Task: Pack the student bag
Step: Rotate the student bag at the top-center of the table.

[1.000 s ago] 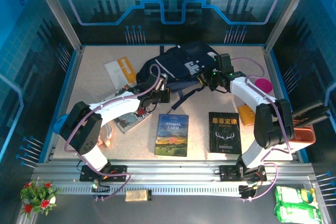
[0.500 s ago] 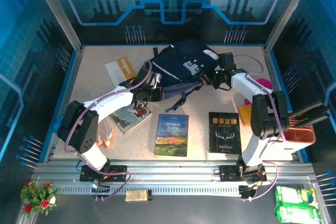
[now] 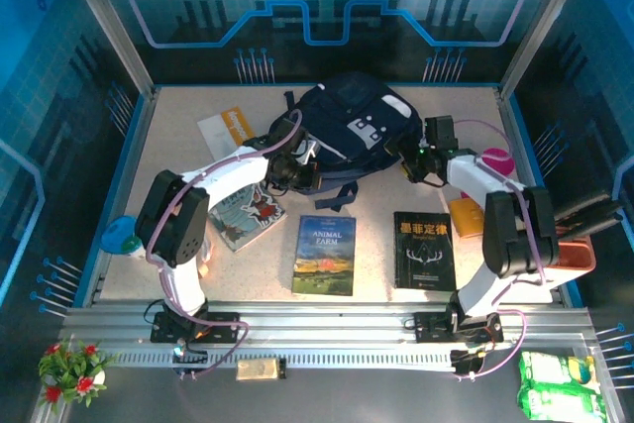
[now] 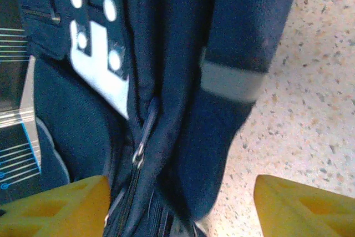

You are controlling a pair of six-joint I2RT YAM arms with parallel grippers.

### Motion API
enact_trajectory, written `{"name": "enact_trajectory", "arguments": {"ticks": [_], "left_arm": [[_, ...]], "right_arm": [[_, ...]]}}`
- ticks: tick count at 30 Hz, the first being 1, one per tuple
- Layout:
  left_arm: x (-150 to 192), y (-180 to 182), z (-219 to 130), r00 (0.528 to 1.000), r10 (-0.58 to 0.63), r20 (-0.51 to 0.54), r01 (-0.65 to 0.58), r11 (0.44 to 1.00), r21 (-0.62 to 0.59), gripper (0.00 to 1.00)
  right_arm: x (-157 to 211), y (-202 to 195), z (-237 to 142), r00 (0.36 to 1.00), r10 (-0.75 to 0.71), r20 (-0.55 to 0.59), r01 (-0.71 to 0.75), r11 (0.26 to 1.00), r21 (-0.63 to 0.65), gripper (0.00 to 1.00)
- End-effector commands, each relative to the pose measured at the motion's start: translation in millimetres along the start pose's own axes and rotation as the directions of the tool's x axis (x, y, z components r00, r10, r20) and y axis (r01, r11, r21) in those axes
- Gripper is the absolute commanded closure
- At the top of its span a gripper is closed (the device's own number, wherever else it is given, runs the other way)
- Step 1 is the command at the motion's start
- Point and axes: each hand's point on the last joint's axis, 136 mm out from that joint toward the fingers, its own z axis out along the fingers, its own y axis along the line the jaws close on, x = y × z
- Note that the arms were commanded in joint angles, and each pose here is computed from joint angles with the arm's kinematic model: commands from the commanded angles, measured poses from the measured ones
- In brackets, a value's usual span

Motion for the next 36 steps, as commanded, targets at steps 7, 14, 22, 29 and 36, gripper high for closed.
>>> {"name": "enact_trajectory", "arguments": {"ticks": [7, 14, 22, 29, 36], "left_arm": [[-5.1, -39.5, 3.2, 0.999, 0.035, -0.028, -0.033, 0.997, 0.071, 1.0], [-2.5, -61.5, 4.4, 0.997, 0.061, -0.037, -0.057, 0.993, 0.106, 1.0], [-2.0, -74.6, 3.0, 0.997, 0.058, -0.042, -0.051, 0.988, 0.147, 1.0], [1.5, -79.2, 3.8, 0.996, 0.059, -0.062, -0.047, 0.984, 0.174, 1.0], [8.0, -78.0, 1.9, 0.993, 0.064, -0.095, -0.047, 0.983, 0.177, 1.0]], "right_arm": [[54.8, 39.6, 0.3, 0.987, 0.159, -0.041, -0.163, 0.975, -0.148, 0.16], [90.4, 43.9, 28.2, 0.975, 0.184, -0.127, -0.203, 0.967, -0.156, 0.15], [110.9, 27.5, 39.1, 0.967, 0.217, -0.133, -0.233, 0.964, -0.127, 0.2], [115.9, 29.8, 52.5, 0.963, 0.22, -0.155, -0.244, 0.956, -0.164, 0.31], [105.9, 34.3, 59.3, 0.969, 0.213, -0.129, -0.236, 0.949, -0.21, 0.62]]}}
